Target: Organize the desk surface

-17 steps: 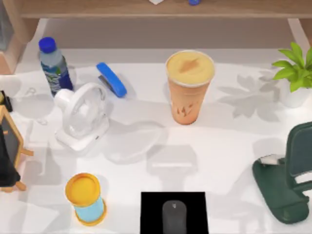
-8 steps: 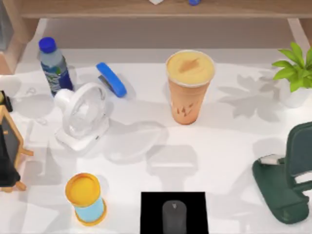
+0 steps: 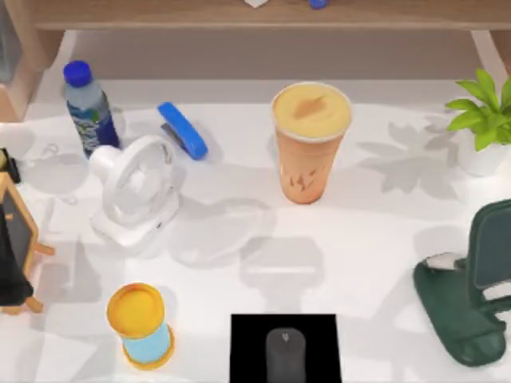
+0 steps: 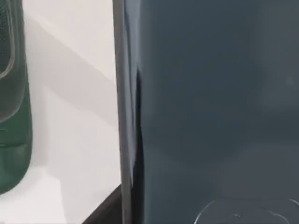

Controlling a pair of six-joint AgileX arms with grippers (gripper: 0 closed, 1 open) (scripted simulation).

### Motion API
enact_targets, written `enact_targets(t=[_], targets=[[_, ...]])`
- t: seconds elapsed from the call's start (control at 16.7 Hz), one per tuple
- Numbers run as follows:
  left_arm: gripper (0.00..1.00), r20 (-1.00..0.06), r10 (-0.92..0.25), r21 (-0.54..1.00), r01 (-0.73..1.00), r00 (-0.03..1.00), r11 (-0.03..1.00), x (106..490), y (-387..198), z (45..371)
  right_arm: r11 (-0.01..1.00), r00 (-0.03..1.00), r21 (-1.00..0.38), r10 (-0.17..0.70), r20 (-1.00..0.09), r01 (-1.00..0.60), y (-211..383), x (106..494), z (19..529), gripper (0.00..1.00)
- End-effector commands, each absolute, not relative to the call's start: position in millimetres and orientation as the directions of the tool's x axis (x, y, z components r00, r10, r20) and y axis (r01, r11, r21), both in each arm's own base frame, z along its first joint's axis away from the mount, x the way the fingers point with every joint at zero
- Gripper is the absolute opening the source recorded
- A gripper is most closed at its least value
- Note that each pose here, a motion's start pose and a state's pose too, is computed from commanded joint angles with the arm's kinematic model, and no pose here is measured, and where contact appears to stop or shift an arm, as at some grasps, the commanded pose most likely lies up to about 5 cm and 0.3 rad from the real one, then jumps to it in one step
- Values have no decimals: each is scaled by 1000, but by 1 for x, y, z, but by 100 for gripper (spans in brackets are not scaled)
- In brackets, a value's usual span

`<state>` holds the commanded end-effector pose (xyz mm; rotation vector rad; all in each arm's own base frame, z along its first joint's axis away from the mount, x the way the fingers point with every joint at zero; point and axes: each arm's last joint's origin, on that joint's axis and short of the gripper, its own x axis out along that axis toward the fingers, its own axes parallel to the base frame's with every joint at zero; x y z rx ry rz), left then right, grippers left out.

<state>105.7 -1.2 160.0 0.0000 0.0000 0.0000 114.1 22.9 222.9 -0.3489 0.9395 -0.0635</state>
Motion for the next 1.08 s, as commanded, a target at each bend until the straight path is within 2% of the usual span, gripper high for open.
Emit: enact_targets(t=[0.18, 0.36, 0.48, 0.9, 1.08], targets=[[100, 0, 0, 0, 0, 1000, 1000, 106, -1, 160, 969, 778, -212, -35, -627, -126, 41, 94, 234, 0], [100, 0, 0, 0, 0, 1000, 1000, 106, -1, 160, 977, 851, -86, 123, -511, -193, 53, 83, 238, 0], [100, 0, 0, 0, 0, 1000, 1000, 106, -1, 160, 973, 867, -29, 189, -461, -227, 57, 80, 239, 0], [100, 0, 0, 0, 0, 1000, 1000, 106, -1, 160, 970, 873, -8, 215, -438, -243, 58, 78, 243, 0], [100, 0, 0, 0, 0, 1000, 1000, 106, -1, 160, 957, 893, 18, 277, -354, -289, 56, 73, 268, 0]])
